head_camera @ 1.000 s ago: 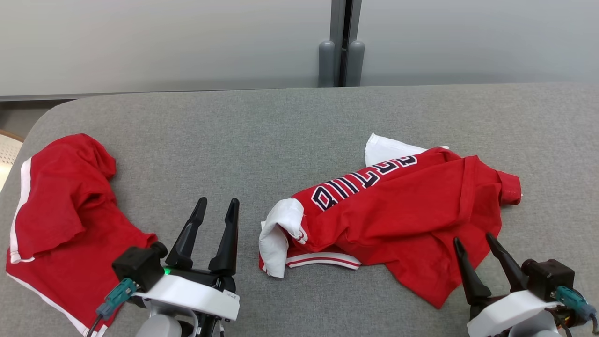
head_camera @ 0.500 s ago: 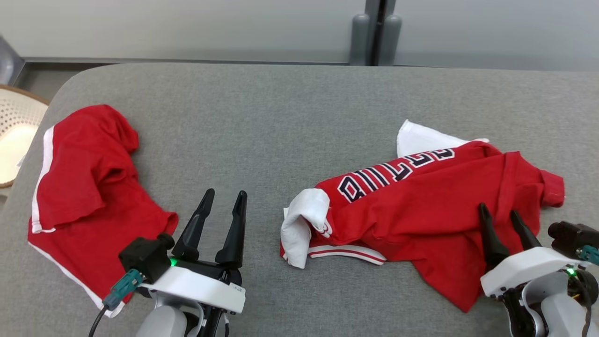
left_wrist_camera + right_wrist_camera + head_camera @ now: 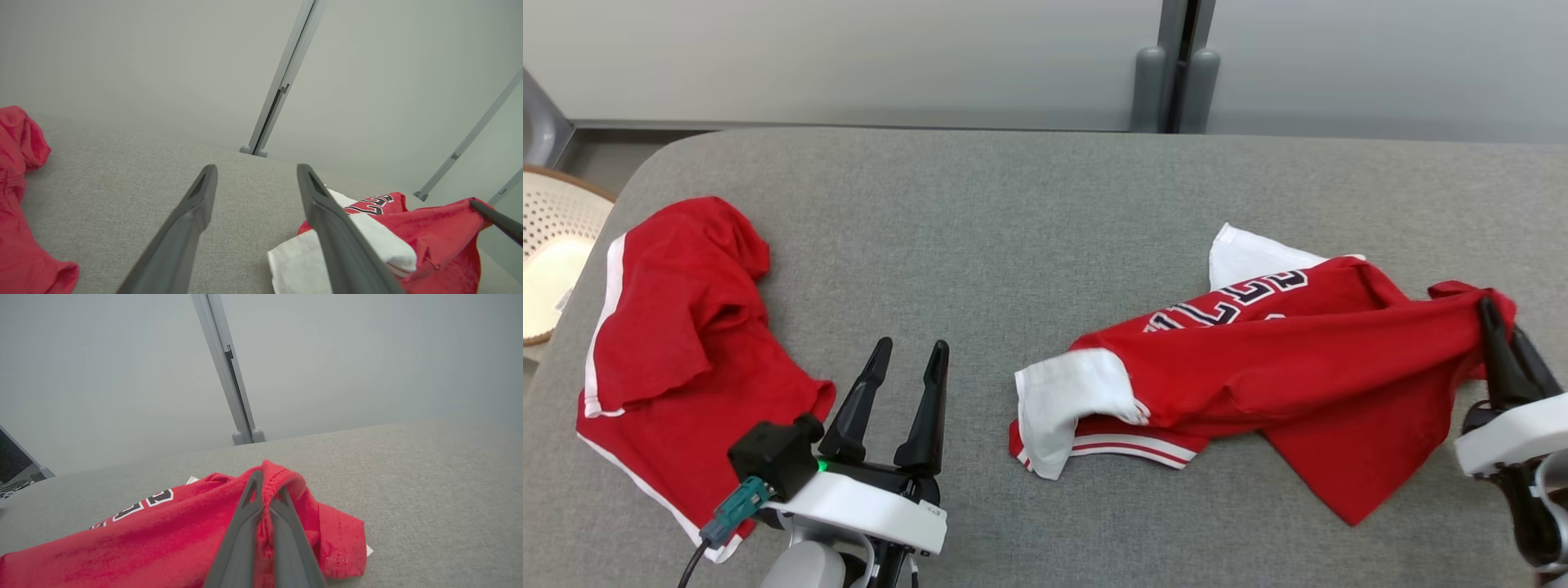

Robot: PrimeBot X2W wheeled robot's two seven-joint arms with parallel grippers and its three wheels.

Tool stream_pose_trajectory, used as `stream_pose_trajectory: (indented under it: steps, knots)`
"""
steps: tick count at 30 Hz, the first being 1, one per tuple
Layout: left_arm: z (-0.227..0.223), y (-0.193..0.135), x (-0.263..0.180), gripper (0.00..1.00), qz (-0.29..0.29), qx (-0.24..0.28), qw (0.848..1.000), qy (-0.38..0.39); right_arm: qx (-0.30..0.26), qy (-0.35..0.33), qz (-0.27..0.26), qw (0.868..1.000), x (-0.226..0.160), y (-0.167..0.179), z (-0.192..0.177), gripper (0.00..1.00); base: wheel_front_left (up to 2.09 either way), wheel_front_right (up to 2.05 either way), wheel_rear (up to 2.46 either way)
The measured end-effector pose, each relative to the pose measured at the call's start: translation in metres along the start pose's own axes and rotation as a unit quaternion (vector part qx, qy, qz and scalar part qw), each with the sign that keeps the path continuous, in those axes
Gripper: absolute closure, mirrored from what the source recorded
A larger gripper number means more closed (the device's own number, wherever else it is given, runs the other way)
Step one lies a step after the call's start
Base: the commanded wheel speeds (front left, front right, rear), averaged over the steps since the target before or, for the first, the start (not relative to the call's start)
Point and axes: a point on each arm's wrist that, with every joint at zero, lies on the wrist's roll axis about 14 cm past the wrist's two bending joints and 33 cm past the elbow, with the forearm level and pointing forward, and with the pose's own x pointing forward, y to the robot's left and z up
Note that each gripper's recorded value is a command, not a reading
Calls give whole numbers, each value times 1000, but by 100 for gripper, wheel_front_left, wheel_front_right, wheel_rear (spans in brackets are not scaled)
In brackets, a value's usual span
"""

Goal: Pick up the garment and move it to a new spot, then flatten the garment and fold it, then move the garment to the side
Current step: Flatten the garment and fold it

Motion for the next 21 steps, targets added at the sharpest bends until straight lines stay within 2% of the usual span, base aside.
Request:
stream_pose_trajectory:
  steps: [4, 13, 15, 16, 19, 20, 21]
  knots:
    - [2, -8, -2, 0, -11, -1, 1000, -4, -30, 15, 3, 999, -17, -11, 18, 100, 0, 0, 0]
    - [2, -17, -6, 0, -23, -6, 1000, -4, -55, 75, 2, 996, -48, -23, 27, 100, 0, 0, 0]
    - [-1, -18, -5, 0, -25, -7, 1000, -1, -51, 85, -3, 995, -46, -25, 21, 82, 0, 0, 0]
    - [-2, -19, -4, 0, -25, -7, 1000, 2, -41, 92, -3, 995, -43, -22, 16, 100, 0, 0, 0]
    - [-6, -20, 0, 0, -29, -7, 1000, 7, -46, 108, -9, 993, -28, -26, 9, 100, 0, 0, 0]
    - [-6, -20, 2, 0, -30, -6, 1000, 7, -50, 101, -19, 993, -22, -32, 12, 13, 0, 0, 0]
    - [-6, -21, 5, 0, -31, -6, 999, 7, -47, 100, -31, 993, -15, -39, 13, 0, 0, 0, 0]
